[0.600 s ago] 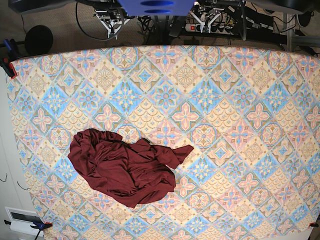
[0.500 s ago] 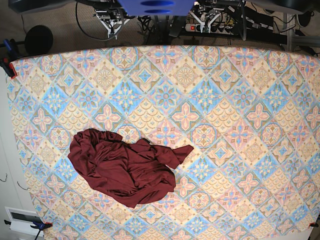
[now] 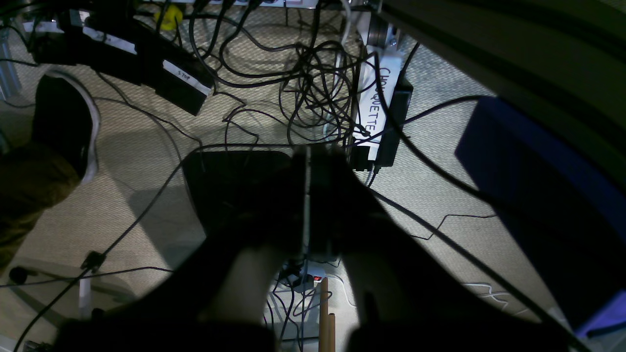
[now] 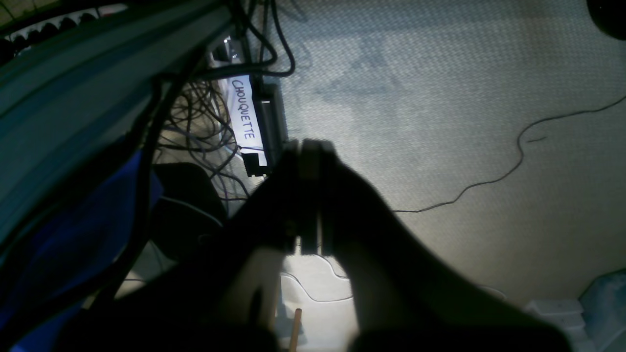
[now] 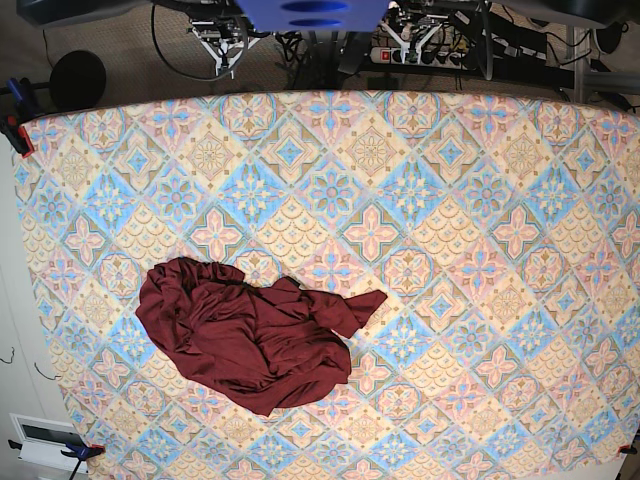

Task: Layout the t-shirt on the table in an organized manner, then fold the t-shirt properly

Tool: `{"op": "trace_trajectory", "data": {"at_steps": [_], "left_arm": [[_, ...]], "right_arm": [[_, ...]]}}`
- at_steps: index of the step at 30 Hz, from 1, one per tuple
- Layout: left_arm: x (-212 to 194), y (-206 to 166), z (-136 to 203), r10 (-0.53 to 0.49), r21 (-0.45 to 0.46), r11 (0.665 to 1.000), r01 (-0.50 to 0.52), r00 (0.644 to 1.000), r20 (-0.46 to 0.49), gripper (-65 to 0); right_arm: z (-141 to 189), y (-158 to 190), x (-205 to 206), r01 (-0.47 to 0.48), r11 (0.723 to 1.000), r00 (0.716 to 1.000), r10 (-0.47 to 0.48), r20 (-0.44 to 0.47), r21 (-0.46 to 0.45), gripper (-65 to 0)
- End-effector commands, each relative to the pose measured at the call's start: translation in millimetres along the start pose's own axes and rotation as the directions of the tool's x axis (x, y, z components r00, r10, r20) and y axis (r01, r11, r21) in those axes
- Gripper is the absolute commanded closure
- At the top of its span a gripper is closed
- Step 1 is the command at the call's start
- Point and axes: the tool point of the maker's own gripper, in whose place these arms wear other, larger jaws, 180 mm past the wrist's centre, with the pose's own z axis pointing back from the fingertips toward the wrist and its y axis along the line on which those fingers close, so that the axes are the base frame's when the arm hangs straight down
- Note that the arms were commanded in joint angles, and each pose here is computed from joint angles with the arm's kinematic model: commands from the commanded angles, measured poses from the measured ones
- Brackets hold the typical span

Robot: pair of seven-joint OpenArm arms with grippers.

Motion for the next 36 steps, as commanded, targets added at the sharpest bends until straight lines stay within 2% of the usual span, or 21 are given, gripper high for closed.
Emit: {"op": "trace_trajectory", "data": {"at_steps": [1, 8, 12, 14, 17, 20, 22, 26, 30, 36], "left_arm": [[-4.0, 1.7, 0.5, 0.002, 0.003, 1.0, -0.002, 1.0, -0.003, 0.0], [-14.1, 3.4, 1.5, 0.002, 0.007, 1.0, -0.002, 1.0, -0.018, 0.0], [-31.3, 4.1, 3.7, 0.003, 0.008, 1.0, -0.003, 0.999, -0.044, 0.0], [-47.1, 10.7, 6.4, -0.006, 0.016, 1.0, 0.007, 0.998, -0.063, 0.0], [-52.9, 28.1, 11.1, -0.022, 0.04, 0.999, 0.023, 0.999, -0.027, 0.0], [-52.2, 49.8, 17.4, -0.035, 0.071, 0.997, 0.034, 0.999, 0.014, 0.0], [-52.0, 59.2, 21.9, -0.044, 0.084, 0.996, 0.041, 0.998, 0.037, 0.0], [-63.3, 78.5, 30.0, -0.056, 0.111, 0.992, 0.052, 0.998, 0.037, 0.0], [-67.2, 93.5, 40.1, -0.077, 0.132, 0.989, 0.068, 0.995, 0.06, 0.0], [-60.9, 93.6, 67.2, -0.117, 0.131, 0.987, 0.096, 0.981, 0.157, 0.0]], "right_arm": [[0.2, -2.3, -1.7, 0.001, 1.0, 1.0, -0.001, -0.004, -0.004, -0.2], [0.3, -2.6, -5.3, 0.0, 1.0, 1.0, -0.001, -0.012, -0.004, 0.0], [2.0, -6.3, -29.1, -0.001, 1.0, 0.999, 0.001, -0.048, -0.01, 0.0], [2.8, -27.6, -28.6, -0.009, 0.999, 0.999, 0.007, -0.046, -0.041, 0.0], [4.2, -45.0, -30.9, -0.015, 0.998, 0.999, 0.012, -0.049, -0.067, 0.0], [7.9, -48.5, -52.2, -0.02, 0.997, 0.998, 0.016, -0.067, -0.072, 0.0], [11.8, -55.4, -49.4, -0.028, 0.996, 0.999, 0.025, -0.033, -0.083, 0.0], [29.2, -96.4, -44.5, -0.067, 0.987, 0.996, 0.073, 0.041, -0.146, 0.0], [45.9, -100.0, -49.3, -0.079, 0.985, 0.991, 0.094, 0.092, -0.153, 0.0], [79.1, -112.8, -42.9, -0.125, 0.976, 0.971, 0.157, 0.18, -0.179, 0.0]]}}
